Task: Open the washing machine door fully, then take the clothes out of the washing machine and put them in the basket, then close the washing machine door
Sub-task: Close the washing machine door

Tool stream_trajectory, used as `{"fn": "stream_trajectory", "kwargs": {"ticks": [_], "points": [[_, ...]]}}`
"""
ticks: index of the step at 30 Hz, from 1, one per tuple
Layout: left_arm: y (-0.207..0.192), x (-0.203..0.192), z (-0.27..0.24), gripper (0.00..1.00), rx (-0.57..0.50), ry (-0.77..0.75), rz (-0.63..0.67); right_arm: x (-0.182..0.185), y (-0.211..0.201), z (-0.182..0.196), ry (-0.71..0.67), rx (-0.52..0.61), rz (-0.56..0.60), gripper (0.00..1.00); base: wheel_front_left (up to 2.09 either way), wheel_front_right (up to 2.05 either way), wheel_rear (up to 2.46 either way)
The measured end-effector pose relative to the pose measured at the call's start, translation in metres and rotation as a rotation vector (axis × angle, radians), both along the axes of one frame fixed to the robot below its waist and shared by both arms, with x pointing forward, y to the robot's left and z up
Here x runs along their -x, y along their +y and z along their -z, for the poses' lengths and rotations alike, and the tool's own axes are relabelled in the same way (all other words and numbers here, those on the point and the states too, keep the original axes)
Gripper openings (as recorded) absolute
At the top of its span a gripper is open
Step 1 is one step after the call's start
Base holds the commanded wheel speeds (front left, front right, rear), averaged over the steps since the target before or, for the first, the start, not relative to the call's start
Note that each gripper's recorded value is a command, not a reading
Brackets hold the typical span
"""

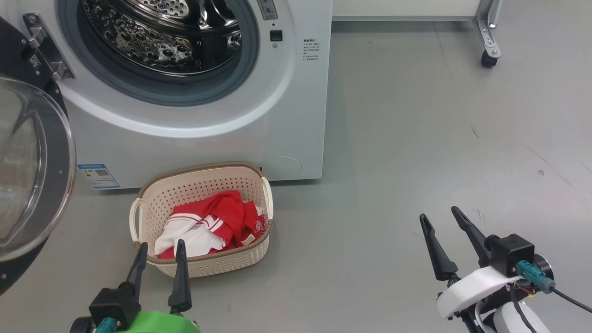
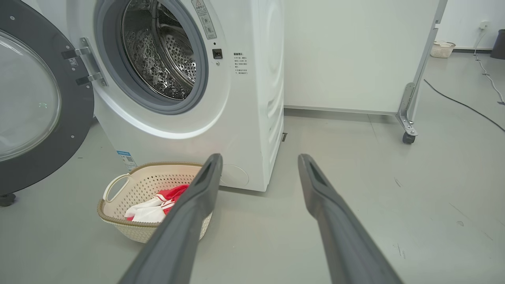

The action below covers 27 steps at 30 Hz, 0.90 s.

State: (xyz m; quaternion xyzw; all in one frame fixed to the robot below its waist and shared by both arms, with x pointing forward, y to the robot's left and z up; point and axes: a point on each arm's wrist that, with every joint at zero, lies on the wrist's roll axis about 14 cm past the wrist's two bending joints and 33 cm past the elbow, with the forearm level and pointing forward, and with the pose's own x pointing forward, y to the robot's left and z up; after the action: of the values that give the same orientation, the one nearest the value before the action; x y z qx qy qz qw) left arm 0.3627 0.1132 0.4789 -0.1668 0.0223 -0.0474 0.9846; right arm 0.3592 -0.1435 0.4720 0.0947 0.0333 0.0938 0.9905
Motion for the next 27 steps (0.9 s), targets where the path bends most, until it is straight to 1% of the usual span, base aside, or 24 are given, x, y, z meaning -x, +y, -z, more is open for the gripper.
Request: {"fn": "stream_trajectory", "kwargs": {"ticks": [4, 10, 20, 27], "points": [[-0.004, 0.002, 0.001, 1.00, 0.001, 0.003, 0.012, -0.002, -0.002, 0.000, 0.000, -0.001, 0.005, 1.00, 0.00, 0.00, 0.00], [0.003, 0.005, 0.004, 1.00, 0.001, 0.013, -0.013, -0.008, 0.009, 0.003, 0.008, 0.003, -0.034, 1.00, 0.00, 0.00, 0.00], [0.034, 0.014, 0.014, 1.00, -0.001, 0.051, -0.121, -0.022, 0.047, 0.007, 0.011, 0.008, -0.167, 1.00, 0.00, 0.00, 0.00], [0.063, 0.022, 0.014, 1.00, -0.012, 0.059, -0.219, -0.033, 0.087, 0.009, 0.010, 0.001, -0.288, 1.00, 0.00, 0.00, 0.00]]}}
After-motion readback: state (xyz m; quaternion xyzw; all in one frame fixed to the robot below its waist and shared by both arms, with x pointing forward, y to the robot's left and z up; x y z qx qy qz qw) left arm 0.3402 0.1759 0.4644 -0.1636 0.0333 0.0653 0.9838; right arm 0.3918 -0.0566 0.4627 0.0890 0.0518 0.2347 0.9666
